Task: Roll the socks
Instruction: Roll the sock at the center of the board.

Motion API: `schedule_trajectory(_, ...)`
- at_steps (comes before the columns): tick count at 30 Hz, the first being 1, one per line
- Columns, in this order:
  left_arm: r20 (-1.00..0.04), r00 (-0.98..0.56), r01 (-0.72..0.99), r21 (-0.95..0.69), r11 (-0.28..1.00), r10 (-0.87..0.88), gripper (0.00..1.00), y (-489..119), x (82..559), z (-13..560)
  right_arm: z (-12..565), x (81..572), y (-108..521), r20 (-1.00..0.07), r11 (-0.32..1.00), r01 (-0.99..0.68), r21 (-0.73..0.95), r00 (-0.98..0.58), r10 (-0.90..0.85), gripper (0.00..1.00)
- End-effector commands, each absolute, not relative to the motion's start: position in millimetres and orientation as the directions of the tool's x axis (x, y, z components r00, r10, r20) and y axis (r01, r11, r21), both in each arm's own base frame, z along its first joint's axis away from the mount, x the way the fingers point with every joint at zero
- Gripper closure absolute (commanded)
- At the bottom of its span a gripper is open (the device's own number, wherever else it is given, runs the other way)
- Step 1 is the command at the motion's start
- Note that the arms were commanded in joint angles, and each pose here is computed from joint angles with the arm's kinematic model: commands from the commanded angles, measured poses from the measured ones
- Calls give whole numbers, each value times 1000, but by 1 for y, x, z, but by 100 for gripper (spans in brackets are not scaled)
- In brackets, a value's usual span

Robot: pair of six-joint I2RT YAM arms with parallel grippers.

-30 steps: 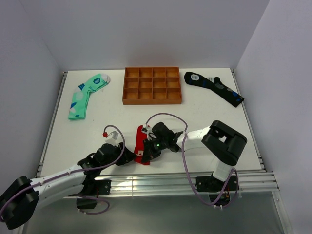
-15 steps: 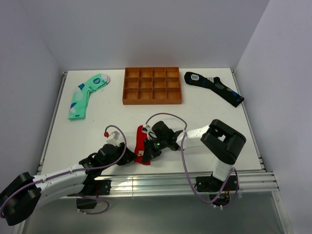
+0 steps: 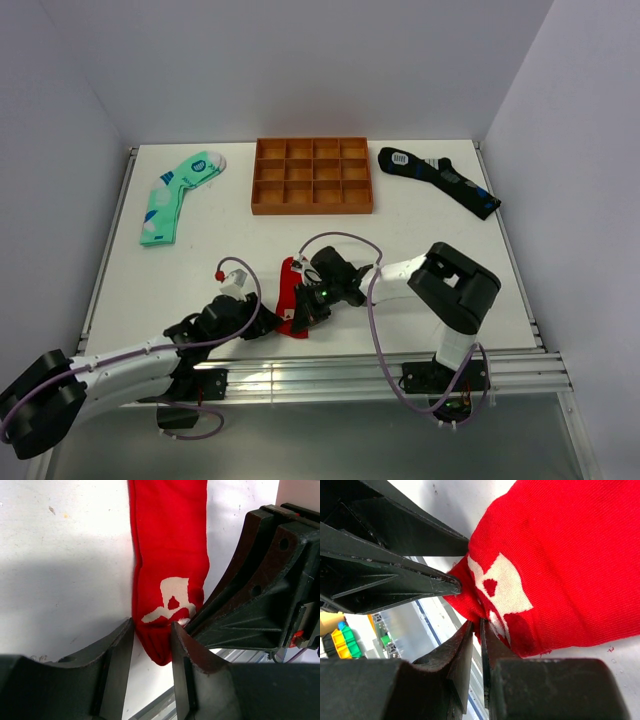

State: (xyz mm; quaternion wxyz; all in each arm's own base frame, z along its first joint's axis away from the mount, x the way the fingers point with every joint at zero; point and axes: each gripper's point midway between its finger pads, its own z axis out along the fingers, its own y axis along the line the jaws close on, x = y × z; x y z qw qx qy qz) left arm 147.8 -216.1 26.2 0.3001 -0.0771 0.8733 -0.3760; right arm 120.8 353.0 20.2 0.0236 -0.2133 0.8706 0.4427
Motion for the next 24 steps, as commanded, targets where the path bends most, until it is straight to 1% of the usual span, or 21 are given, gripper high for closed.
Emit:
schedule_trajectory(1,-469,-810,76,-677,732,-351,60,-214,149,22,-16,115,329,-135,648,-344,680,-927,-350,81)
schedule_trajectory(5,-472,-811,75,-670,738,-346,66,-214,150,23,-16,116,332,-131,641,-336,689,-929,-346,82)
schedule_trajectory(6,-471,-812,73,-667,741,-345,72,-214,150,23,-16,116,332,-131,640,-335,691,-929,-346,82)
schedule_trajectory(9,-466,-817,68,-661,747,-339,74,-214,149,21,-15,116,334,-131,636,-333,696,-930,-344,82)
schedule_trajectory(10,-462,-821,65,-659,749,-336,78,-215,149,20,-15,116,334,-131,637,-333,695,-930,-344,82)
schedule_trajectory(12,-458,-826,66,-659,750,-330,82,-216,149,22,-15,116,333,-134,636,-336,695,-929,-344,82)
schedule_trajectory(15,-452,-835,64,-646,761,-313,93,-218,149,24,-15,117,332,-148,636,-342,692,-929,-338,82)
schedule_trajectory(17,-450,-840,62,-634,771,-303,99,-221,151,28,-16,119,331,-162,638,-347,687,-929,-331,81)
schedule_trajectory(20,-437,-855,53,-608,792,-278,100,-222,151,28,-16,124,329,-198,651,-362,667,-929,-314,79)
schedule_trajectory(24,-413,-877,38,-568,822,-244,100,-221,148,25,-15,129,326,-247,654,-380,655,-925,-290,71)
